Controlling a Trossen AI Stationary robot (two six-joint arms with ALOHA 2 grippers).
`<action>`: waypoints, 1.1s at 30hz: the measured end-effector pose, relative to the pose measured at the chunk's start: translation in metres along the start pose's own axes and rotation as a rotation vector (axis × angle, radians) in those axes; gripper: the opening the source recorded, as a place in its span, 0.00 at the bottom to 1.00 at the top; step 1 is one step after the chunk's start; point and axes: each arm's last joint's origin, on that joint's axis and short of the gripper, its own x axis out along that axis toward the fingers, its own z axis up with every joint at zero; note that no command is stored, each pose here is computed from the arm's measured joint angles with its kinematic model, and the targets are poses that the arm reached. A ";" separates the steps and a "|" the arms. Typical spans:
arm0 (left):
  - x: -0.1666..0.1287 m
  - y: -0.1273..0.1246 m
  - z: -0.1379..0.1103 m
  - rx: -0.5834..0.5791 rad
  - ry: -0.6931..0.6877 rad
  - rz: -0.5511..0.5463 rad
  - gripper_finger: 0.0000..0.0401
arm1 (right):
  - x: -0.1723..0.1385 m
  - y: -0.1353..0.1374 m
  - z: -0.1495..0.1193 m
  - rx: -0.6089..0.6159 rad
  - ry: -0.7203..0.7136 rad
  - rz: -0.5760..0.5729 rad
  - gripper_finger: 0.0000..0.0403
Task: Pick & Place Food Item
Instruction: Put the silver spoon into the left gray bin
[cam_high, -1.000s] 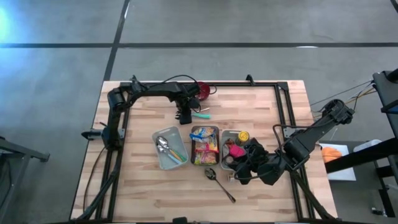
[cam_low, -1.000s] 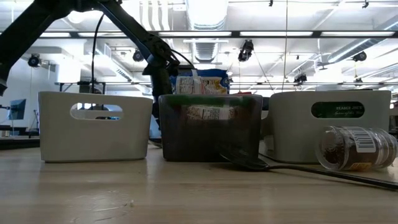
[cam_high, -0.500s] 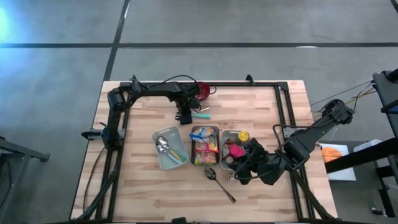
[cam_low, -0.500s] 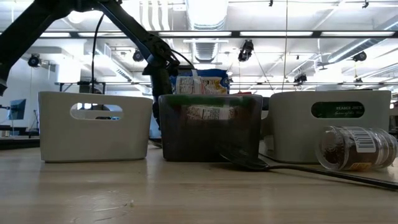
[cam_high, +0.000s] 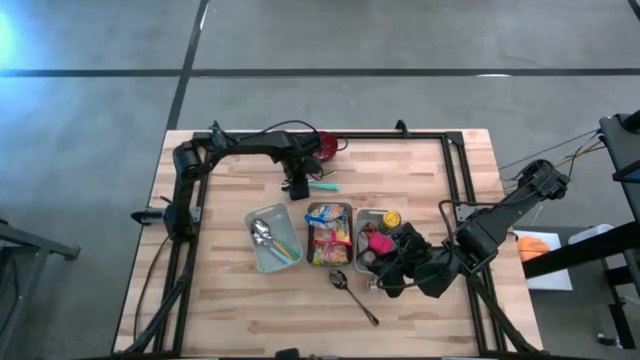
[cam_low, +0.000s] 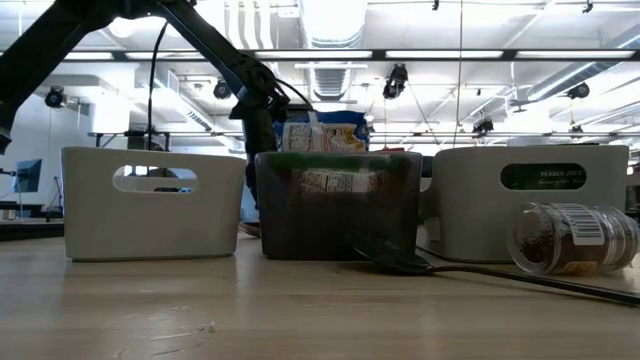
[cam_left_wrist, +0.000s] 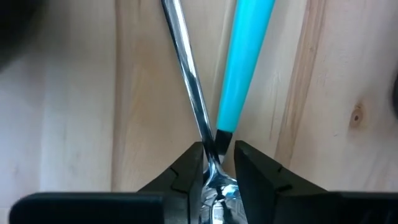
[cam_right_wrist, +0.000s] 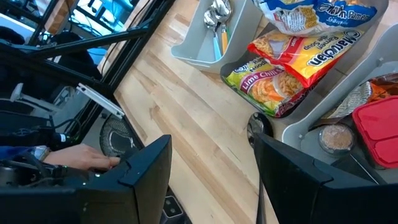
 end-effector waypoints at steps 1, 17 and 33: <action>-0.002 0.000 0.001 0.001 -0.003 0.001 0.24 | 0.000 0.000 0.000 0.000 0.000 0.000 0.56; -0.010 0.005 0.018 -0.125 -0.117 0.035 0.24 | 0.000 0.000 0.000 -0.004 0.000 -0.001 0.56; 0.010 0.011 0.023 -0.277 0.006 0.098 0.24 | -0.003 0.000 0.002 0.009 -0.001 0.014 0.56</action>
